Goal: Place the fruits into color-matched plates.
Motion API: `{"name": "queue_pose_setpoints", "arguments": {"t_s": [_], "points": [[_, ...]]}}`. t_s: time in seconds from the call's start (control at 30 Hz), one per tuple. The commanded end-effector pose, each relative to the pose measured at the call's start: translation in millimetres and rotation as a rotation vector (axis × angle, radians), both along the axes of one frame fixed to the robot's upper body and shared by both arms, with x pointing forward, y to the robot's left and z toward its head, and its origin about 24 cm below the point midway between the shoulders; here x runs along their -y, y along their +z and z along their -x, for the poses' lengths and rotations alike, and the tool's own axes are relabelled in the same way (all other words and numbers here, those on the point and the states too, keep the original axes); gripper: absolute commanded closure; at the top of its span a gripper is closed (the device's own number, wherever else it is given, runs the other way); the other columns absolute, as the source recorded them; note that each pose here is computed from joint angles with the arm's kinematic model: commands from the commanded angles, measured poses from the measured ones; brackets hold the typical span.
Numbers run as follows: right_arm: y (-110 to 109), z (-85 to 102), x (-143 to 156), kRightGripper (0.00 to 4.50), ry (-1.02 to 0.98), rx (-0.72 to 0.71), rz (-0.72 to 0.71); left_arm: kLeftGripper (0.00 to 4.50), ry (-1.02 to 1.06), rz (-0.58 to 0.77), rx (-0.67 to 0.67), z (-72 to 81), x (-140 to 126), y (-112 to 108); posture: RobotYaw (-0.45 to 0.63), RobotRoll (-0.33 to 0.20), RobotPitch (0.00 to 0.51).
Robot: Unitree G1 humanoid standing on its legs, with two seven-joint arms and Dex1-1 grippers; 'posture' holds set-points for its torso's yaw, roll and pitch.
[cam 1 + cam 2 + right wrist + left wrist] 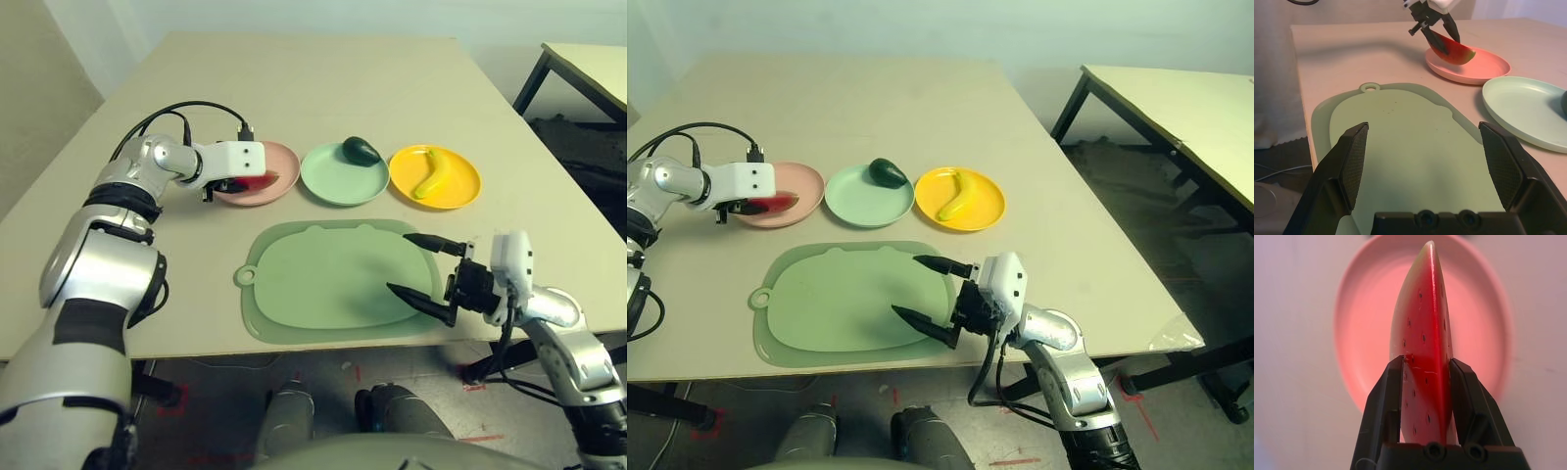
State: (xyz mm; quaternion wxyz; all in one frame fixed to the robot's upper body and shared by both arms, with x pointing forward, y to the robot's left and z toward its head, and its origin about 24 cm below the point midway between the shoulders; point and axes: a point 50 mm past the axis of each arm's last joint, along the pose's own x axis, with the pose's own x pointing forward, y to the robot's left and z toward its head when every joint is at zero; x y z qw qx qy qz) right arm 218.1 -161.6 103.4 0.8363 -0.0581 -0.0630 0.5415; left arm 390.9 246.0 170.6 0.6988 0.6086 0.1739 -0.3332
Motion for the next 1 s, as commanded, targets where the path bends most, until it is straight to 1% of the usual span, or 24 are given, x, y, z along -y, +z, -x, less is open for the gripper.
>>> {"name": "queue_pose_setpoints", "arguments": {"t_s": [0.03, 0.23, 0.3, 0.37, 0.5, 0.53, 0.7, 0.87, 0.93, 1.0], "points": [[-1.4, 2.9, -0.9, 0.00, -0.003, -0.013, 0.004, 3.08, 0.029, -0.027, 0.042, -5.0, 4.0, 1.5, 0.00, 0.000, 0.090], [-4.8, 7.1, 1.1, 0.00, -0.025, -0.026, 0.010, 3.08, 0.033, -0.026, 0.079, -8.0, 9.3, -0.3, -0.02, 0.000, 0.094], [-6.7, 7.1, 5.5, 0.00, -0.048, -0.034, 0.015, 2.34, 0.034, -0.029, 0.085, -8.1, 9.2, -0.6, -0.02, 0.000, 0.094], [-7.0, 7.1, 8.8, 0.00, -0.059, -0.034, 0.020, 1.76, 0.036, -0.033, 0.087, -7.9, 8.3, -1.1, -0.02, 0.000, 0.094], [-6.9, 7.5, 10.5, 0.00, -0.062, -0.039, 0.021, 0.33, 0.041, -0.036, 0.088, -7.1, 5.7, -1.5, -0.01, 0.000, 0.093], [-7.7, 7.3, 9.8, 0.00, -0.058, -0.041, 0.022, 0.03, 0.043, -0.037, 0.089, -6.8, 4.7, -1.5, 0.00, 0.000, 0.092], [-7.6, 4.1, 5.4, 0.00, -0.047, -0.043, 0.012, 0.03, 0.039, -0.040, 0.094, -5.9, 2.1, -0.2, 0.01, 0.000, 0.090], [-8.4, 3.3, 8.6, 0.00, -0.063, -0.051, 0.005, 0.03, 0.003, -0.016, 0.113, -5.3, 2.9, 8.9, 0.02, 0.000, 0.088], [-7.5, 2.1, 11.1, 0.00, -0.089, -0.048, -0.006, 0.03, -0.016, 0.014, 0.122, -4.5, 3.0, 14.7, 0.03, 0.000, 0.088], [-6.5, 0.3, 13.5, 0.00, -0.122, -0.036, -0.016, 0.03, -0.029, 0.091, 0.134, -3.4, 3.0, 22.5, 0.03, 0.000, 0.087]]}}
